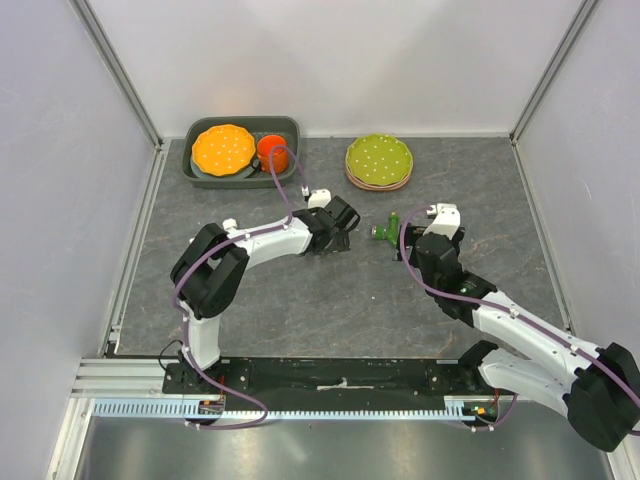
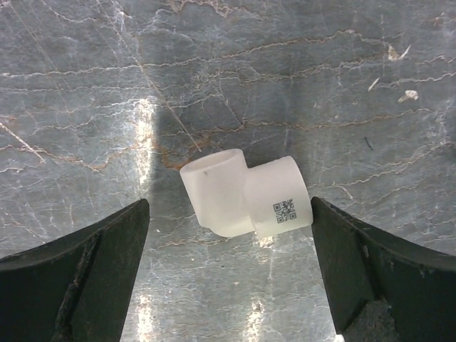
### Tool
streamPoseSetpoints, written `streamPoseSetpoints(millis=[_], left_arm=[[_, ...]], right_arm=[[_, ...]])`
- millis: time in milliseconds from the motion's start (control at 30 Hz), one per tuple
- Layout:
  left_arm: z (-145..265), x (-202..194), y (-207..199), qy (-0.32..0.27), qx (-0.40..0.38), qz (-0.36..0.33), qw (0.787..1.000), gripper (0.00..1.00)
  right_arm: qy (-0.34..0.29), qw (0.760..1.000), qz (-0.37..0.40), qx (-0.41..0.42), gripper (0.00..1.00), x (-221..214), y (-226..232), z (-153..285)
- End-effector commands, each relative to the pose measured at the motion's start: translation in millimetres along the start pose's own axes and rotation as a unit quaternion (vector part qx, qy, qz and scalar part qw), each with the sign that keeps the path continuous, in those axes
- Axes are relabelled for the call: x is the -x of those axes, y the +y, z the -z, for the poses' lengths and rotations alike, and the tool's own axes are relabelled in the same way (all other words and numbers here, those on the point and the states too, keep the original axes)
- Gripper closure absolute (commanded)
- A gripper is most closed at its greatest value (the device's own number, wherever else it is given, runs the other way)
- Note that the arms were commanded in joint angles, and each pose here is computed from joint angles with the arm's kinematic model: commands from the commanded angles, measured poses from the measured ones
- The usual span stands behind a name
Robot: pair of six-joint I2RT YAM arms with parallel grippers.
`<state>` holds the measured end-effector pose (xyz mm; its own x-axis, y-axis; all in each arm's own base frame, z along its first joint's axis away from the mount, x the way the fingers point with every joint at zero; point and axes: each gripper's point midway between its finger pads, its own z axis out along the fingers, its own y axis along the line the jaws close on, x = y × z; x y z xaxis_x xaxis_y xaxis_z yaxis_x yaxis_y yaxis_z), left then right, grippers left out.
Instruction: Install the water faucets
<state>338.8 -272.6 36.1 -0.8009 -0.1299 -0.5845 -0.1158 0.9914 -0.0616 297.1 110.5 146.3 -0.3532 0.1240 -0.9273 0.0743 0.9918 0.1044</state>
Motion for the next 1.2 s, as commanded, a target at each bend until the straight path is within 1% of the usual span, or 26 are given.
streamPoseSetpoints(millis=[0, 200, 267, 433, 600, 733, 833, 900, 1033, 1167], left_arm=[[8, 3, 16, -0.018, 0.018, -0.027, 0.999, 0.01], [18, -8, 33, -0.018, 0.011, -0.042, 0.999, 0.01], [25, -4, 32, -0.023, -0.002, -0.04, 0.999, 0.01], [45, 10, 5, -0.031, -0.075, -0.037, 0.996, 0.01], [63, 34, -17, -0.051, -0.116, -0.043, 0.991, 0.01], [60, 51, -22, -0.068, -0.101, -0.078, 0.989, 0.01], [51, 57, -22, -0.058, -0.073, -0.103, 0.99, 0.02], [48, 60, -23, -0.048, -0.063, -0.108, 0.991, 0.02], [25, 51, -19, -0.014, -0.035, -0.11, 0.993, 0.04], [9, 45, -16, 0.0, -0.014, -0.113, 0.994, 0.04]], right_arm=[[-0.011, 1.0, -0.012, 0.003, 0.02, 6, 3, -3], [-0.011, 1.0, -0.013, 0.007, 0.02, 6, 4, -2], [-0.011, 1.0, -0.014, 0.007, 0.02, 6, 4, -2], [-0.009, 1.0, -0.012, 0.01, 0.02, 5, 5, -2], [-0.008, 1.0, -0.012, 0.011, 0.02, 5, 6, -2], [-0.008, 1.0, -0.012, 0.013, 0.02, 5, 7, -2], [-0.007, 1.0, -0.011, 0.013, 0.02, 5, 7, -3], [-0.006, 1.0, -0.01, 0.013, 0.02, 4, 7, -3], [-0.007, 1.0, -0.011, 0.012, 0.02, 5, 7, -3], [-0.005, 1.0, -0.01, 0.014, 0.02, 4, 8, -3]])
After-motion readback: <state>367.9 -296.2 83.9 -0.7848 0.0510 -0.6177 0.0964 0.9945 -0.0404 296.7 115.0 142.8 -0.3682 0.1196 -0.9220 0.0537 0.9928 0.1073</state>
